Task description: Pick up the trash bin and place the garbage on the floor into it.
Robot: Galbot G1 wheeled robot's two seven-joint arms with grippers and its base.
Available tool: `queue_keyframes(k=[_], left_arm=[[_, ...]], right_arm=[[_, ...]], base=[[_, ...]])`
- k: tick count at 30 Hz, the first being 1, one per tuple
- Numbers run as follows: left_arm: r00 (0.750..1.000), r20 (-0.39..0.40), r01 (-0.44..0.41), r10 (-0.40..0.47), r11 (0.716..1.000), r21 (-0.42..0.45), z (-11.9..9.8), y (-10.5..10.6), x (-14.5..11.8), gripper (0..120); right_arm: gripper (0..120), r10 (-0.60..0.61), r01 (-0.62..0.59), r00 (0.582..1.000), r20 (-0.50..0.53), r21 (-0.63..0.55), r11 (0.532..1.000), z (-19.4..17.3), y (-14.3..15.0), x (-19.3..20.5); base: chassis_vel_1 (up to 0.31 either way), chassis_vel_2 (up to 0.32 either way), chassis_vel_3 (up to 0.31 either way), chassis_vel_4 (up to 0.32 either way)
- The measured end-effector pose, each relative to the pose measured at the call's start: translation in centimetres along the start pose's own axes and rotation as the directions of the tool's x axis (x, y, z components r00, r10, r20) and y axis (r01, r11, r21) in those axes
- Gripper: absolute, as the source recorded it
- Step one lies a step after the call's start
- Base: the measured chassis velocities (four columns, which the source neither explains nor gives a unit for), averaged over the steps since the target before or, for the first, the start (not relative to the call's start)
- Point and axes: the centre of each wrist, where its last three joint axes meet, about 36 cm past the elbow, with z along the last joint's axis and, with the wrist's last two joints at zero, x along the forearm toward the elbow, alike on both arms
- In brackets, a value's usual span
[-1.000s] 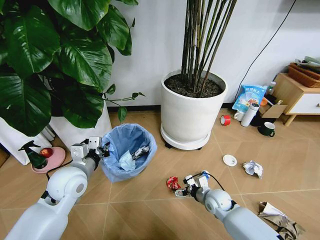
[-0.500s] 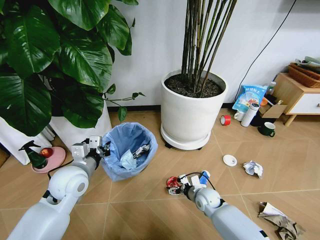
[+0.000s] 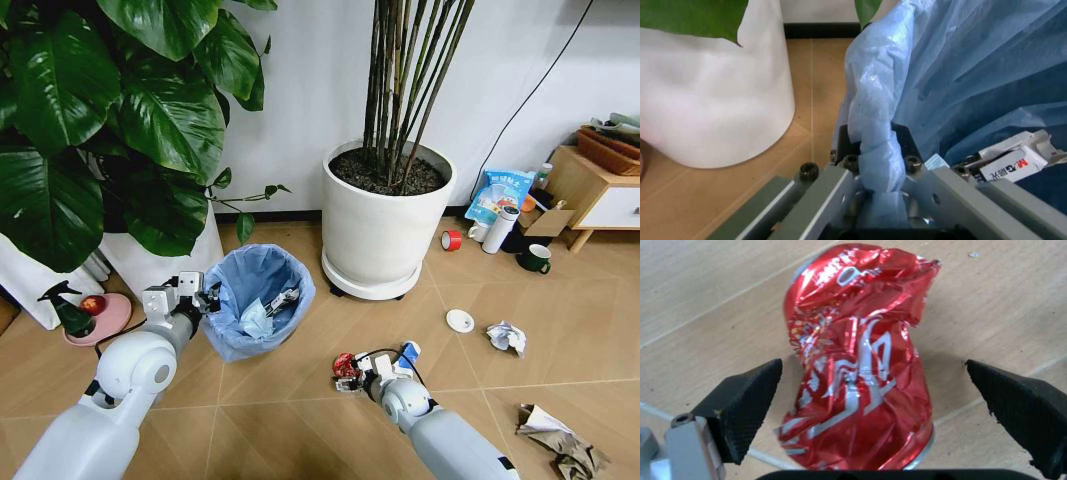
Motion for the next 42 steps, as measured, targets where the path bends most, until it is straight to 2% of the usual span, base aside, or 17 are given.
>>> queue_keyframes(k=[3, 7, 8, 12, 14, 18, 26, 30, 35, 40, 42], left_arm=[[1.0, 0.0, -0.002, 0.002, 1.0, -0.001, 0.0, 0.0, 0.0, 0], [1.0, -0.001, -0.002, 0.002, 1.0, -0.002, 0.0, 0.0, 0.0, 0], [1.0, -0.001, -0.002, 0.002, 1.0, -0.002, 0.0, 0.0, 0.0, 0], [1.0, 0.0, -0.003, 0.003, 1.0, -0.002, 0.0, 0.0, 0.0, 0], [1.0, 0.0, -0.003, 0.003, 1.0, -0.003, 0.0, 0.0, -0.1, 0], [1.0, 0.0, -0.002, 0.002, 1.0, -0.002, 0.0, 0.0, -0.1, 0], [1.0, -0.002, -0.003, 0.003, 1.0, -0.003, 0.0, 0.1, -0.1, 0], [1.0, -0.006, -0.006, 0.006, 1.0, -0.003, 0.1, 0.1, -0.1, 0], [1.0, -0.011, -0.009, 0.009, 1.0, -0.006, 0.4, 0.1, -0.1, 0], [1.0, -0.02, -0.01, 0.009, 1.0, -0.009, 0.7, 0.2, 0.0, 0], [1.0, -0.024, -0.008, 0.008, 1.0, -0.015, 0.7, 0.3, 0.0, 0]], right_arm=[[99, 0.005, -0.005, 1.0, 0.001, -0.004, 1.0, 0.1, -0.2, -0.1], [82, 0.0, 0.001, 1.0, 0.01, -0.013, 1.0, 0.4, -0.6, -0.3], [82, 0.0, 0.001, 1.0, 0.01, -0.013, 1.0, 0.4, -0.6, -0.3], [63, 0.004, -0.003, 1.0, 0.017, -0.018, 1.0, 0.4, -0.8, -0.4], [61, 0.004, -0.004, 1.0, 0.017, -0.018, 1.0, 0.4, -0.9, -0.4], [46, 0.007, -0.006, 1.0, 0.02, -0.019, 1.0, 0.5, -1.0, -0.3], [29, 0.013, -0.012, 0.999, 0.035, -0.03, 0.999, 0.7, -1.3, 0.2], [21, 0.033, -0.03, 0.996, 0.084, -0.039, 0.999, -0.4, -1.3, 1.3], [19, 0.051, -0.043, 0.985, 0.163, -0.055, 0.998, -3.1, -1.8, 3.7], [19, 0.083, -0.082, 0.964, 0.252, -0.015, 0.997, -6.0, -4.7, 7.3], [19, 0.079, -0.085, 0.94, 0.333, 0.003, 0.996, -8.6, -5.9, 10.7]], base=[[0.0, 0.0, 0.0, 0.0], [0.0, 0.0, 0.0, 0.0], [0.0, 0.0, 0.0, 0.0], [0.0, 0.0, 0.0, 0.0], [0.0, 0.0, 0.0, 0.0], [0.0, 0.0, 0.0, 0.0], [0.0, 0.0, 0.0, 0.0], [0.0, 0.0, 0.0, 0.0], [0.0, 0.0, 0.0, 0.0], [0.0, 0.0, 0.0, 0.0], [0.0, 0.0, 0.0, 0.0]])
